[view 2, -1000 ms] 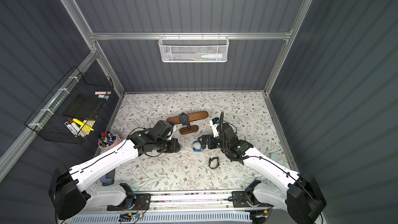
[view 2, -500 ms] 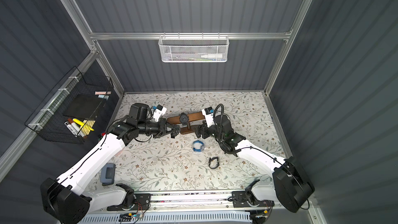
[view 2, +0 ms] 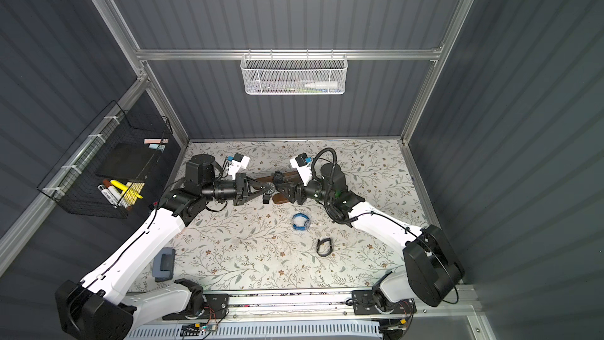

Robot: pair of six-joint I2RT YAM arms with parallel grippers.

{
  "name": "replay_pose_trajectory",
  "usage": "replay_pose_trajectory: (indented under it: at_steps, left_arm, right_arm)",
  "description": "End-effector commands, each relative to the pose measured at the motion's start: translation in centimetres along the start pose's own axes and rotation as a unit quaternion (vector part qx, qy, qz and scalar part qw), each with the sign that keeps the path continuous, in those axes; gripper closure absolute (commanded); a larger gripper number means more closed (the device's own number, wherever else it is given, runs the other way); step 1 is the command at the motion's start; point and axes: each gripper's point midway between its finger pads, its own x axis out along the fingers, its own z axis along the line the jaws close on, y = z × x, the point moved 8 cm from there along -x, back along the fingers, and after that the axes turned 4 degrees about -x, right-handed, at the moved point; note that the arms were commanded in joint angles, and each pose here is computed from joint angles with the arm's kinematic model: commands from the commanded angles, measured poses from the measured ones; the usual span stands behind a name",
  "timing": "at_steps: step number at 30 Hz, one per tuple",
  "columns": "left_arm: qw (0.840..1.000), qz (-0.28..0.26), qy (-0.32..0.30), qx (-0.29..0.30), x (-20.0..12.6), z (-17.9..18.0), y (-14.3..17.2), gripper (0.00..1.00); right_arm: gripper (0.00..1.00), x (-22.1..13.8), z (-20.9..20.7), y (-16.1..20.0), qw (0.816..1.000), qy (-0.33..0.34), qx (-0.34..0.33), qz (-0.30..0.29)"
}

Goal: Place watch on stand
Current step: Pick up the watch at the center of the board.

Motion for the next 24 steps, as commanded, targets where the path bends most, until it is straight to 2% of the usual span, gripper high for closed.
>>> replay_pose_trajectory:
  at_steps: [1,11,16,24]
  left_arm:
    - [0.999,-0.004,0.028,0.015,-0.6,-1.1,0.1,0.98]
    - [1.000,-0.004,0.026,0.014,-0.7,-0.9,0.2,0.98]
    - [1.000,-0.006,0.025,0.015,-0.8,-0.9,0.4,0.98]
    - [1.000,-0.007,0.021,0.013,-0.8,-0.5,0.6,0.97]
  right_arm:
    - [0.43,0.7,1.0,-1.2,0.998,-0.046,-0.027,-0.013]
    - [0.45,2.7,2.2,-0.8,0.995,-0.086,-0.046,-0.009]
    - [0.50,2.7,2.5,-1.4,0.994,-0.090,-0.052,-0.023]
    - [0.50,2.3,2.9,-2.2,0.993,-0.091,-0.067,-0.037]
